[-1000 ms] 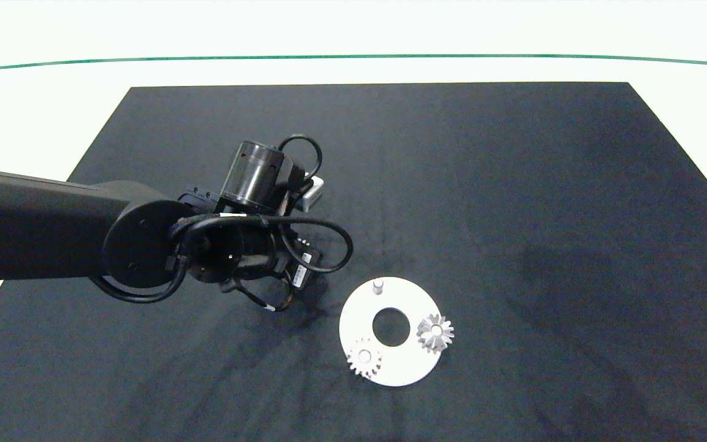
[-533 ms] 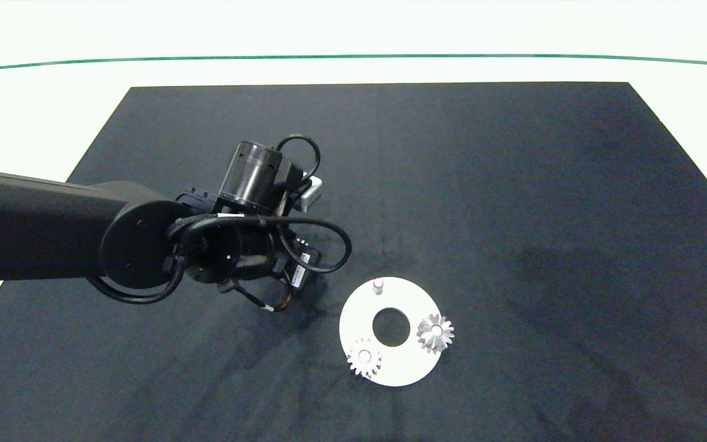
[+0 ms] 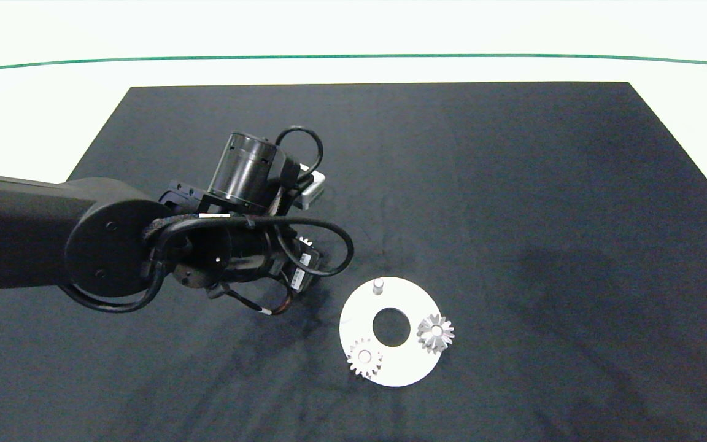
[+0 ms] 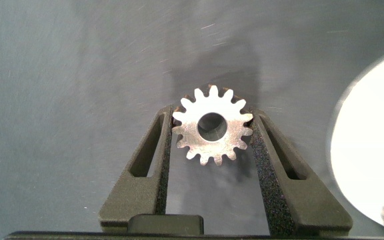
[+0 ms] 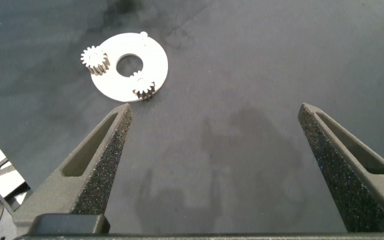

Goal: Install three planetary gears onto the carrier pins

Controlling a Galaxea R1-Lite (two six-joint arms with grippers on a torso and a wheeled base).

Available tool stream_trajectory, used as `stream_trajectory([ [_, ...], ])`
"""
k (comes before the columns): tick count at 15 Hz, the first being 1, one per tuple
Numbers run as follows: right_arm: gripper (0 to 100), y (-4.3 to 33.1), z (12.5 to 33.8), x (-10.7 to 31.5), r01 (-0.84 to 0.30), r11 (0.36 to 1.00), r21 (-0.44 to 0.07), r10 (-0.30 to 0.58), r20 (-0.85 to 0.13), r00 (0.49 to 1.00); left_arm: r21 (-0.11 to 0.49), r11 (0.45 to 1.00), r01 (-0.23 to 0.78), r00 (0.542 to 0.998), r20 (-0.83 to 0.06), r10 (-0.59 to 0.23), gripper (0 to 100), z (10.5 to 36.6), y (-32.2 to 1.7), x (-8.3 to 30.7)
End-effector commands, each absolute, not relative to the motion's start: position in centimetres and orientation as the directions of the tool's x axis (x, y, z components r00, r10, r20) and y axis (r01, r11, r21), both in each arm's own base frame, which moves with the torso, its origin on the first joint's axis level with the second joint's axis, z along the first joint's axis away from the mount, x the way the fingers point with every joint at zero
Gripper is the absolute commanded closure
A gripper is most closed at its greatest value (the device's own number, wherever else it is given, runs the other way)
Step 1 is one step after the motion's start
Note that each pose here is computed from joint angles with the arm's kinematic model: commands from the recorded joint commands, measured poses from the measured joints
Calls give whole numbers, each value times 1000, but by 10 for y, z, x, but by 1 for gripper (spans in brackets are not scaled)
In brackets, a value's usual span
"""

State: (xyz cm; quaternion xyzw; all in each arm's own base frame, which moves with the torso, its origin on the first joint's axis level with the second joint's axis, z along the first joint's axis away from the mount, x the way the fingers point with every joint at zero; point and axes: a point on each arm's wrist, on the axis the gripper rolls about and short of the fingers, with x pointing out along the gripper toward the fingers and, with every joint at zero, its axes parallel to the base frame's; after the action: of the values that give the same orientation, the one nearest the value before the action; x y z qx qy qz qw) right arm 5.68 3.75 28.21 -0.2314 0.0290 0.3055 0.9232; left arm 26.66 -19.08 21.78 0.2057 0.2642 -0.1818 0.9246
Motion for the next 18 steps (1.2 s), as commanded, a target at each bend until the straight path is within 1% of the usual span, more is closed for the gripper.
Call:
stream_trajectory([
  [1,0,38,281,58,-581,703,-411,551,-203,810,285,819,499,793,-531,-298,96,231,-204,245],
  [4,0,39,280,59,-583,701,-410,550,-210,808,288,777,560,777,-509,-371,96,239,-221,227],
  [6,0,40,279,60,-585,699,-410,551,-213,807,291,768,571,775,-500,-387,96,242,-228,227],
  [8,0,39,280,58,-585,698,-412,554,-207,807,295,766,571,776,-499,-386,96,241,-237,236],
  [10,0,38,280,57,-583,700,-413,553,-203,808,299,758,579,765,-522,-378,96,232,-244,241],
  [14,0,37,281,56,-579,701,-417,554,-194,810,303,749,589,754,-539,-375,96,226,-246,239],
  [18,0,37,281,55,-578,701,-417,554,-191,810,311,728,610,727,-584,-360,96,224,-244,231],
])
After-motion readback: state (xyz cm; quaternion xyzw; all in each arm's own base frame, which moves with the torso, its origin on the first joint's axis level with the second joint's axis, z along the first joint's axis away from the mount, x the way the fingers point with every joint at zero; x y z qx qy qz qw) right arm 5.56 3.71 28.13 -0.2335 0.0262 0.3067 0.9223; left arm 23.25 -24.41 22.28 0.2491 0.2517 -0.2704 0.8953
